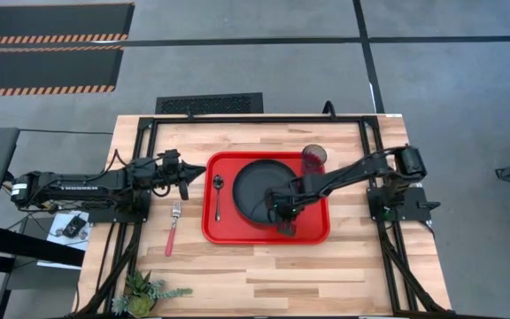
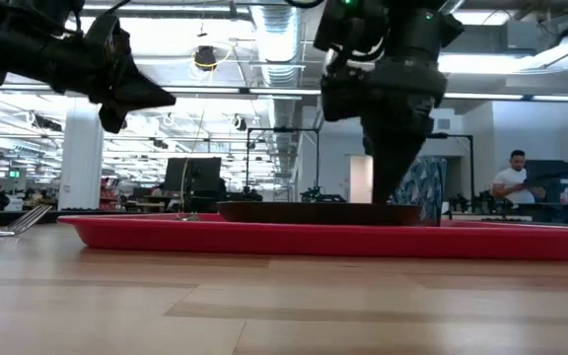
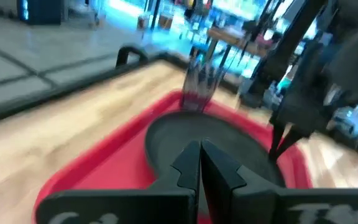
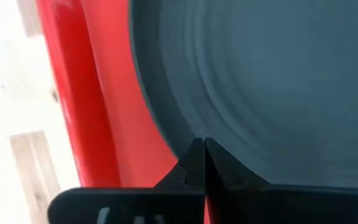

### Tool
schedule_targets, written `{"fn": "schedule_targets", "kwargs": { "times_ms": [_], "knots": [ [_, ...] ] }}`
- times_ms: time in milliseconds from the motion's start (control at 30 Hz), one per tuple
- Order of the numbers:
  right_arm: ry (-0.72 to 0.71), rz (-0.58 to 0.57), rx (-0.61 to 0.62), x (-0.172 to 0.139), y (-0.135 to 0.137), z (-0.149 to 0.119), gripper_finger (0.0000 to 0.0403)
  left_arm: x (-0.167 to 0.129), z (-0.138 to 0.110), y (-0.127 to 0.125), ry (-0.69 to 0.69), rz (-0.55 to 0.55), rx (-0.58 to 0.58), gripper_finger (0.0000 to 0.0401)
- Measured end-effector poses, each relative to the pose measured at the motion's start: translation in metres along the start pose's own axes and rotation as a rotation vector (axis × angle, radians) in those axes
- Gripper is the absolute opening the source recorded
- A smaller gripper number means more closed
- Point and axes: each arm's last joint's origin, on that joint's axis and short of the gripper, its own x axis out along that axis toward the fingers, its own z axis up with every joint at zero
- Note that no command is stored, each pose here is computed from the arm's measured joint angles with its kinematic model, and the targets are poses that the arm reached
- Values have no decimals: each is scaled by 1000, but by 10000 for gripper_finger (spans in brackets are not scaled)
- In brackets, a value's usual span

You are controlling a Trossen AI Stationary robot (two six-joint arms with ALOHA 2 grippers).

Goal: Pick and place plate/cup/fork/spoon on tray
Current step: Move the black plate to the center of the orange tray

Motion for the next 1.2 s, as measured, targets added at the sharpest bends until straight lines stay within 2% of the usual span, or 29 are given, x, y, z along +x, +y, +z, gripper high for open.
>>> {"fn": "schedule_targets", "kwargs": {
  "times_ms": [167,1200],
  "knots": [
    [24,-3,-1,12,0,-1,6,-2,1,0,-10,-2,-2,0],
    [104,141,6,5,6,-6,11,-4,0,1,4,2,9,0]
  ]
}}
